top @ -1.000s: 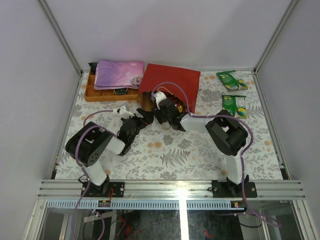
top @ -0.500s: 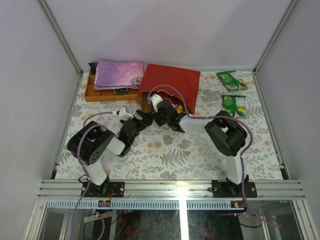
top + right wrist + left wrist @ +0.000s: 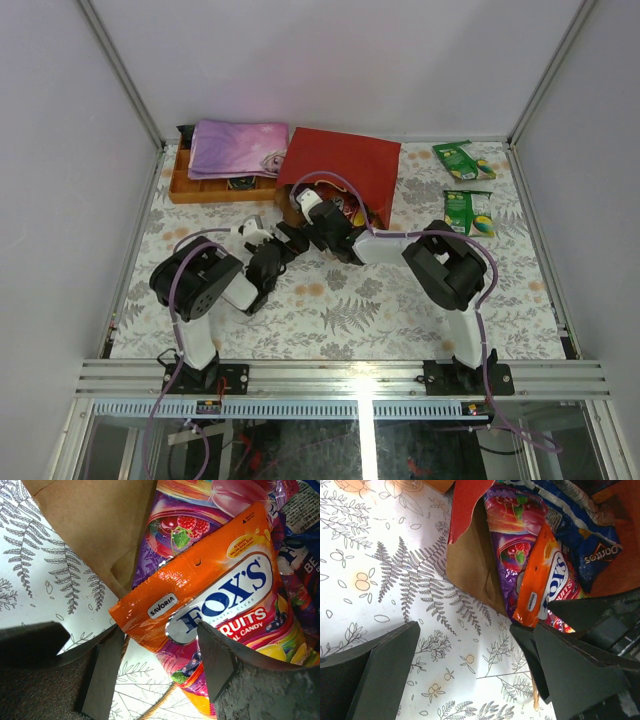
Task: Take the snacks out of the paper bag
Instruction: Take out the snack from the paper bag.
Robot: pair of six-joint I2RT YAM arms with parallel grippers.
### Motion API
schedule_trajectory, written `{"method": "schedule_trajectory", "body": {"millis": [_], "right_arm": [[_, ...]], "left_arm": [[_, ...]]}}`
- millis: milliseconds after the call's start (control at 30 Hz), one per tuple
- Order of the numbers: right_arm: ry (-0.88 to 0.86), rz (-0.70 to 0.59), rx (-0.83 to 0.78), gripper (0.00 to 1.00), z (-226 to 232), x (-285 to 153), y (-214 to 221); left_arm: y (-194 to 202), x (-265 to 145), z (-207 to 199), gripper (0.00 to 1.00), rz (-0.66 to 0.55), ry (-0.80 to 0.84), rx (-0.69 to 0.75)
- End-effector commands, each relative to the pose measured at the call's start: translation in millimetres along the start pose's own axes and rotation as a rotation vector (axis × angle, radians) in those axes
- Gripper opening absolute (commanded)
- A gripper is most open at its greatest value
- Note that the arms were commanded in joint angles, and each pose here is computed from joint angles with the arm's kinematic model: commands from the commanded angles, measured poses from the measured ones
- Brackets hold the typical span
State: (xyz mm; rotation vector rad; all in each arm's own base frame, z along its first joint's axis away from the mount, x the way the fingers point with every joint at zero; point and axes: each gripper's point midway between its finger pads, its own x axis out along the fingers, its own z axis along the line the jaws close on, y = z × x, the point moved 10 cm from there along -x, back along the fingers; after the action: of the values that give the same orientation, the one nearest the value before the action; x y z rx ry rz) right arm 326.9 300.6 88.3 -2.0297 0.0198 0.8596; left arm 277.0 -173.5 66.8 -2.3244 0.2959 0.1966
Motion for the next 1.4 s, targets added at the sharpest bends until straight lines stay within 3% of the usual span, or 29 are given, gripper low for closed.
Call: {"method": "schedule_trajectory", "body": {"millis": [0,267,667,933,1367], "right_arm": [[-0.024,-0.057,-0.024,0.67,14,3,-17],[-0.034,-0.079,-0.013,0.56,14,5,-22],[-0.044,-0.144,0.033,0.31,15,2,-34],[-0.017,-0.187,0.061,0.00,8,-9,-41],[-0.027,-0.196,0.130,0.00,0,-77,-40]], "left_arm": [[-1,3,-26,1.00,-0.049,0.047,0.009],[-1,8,-27,1.00,-0.088,0.056,0.013],[-14,-6,-24,1.00,-0.140,0.033,0.025],[-34,-23,-26,1.00,-0.197,0.001,0.034],[-73,-65,-32,0.99,-0.221,-0.022,0.092]]}}
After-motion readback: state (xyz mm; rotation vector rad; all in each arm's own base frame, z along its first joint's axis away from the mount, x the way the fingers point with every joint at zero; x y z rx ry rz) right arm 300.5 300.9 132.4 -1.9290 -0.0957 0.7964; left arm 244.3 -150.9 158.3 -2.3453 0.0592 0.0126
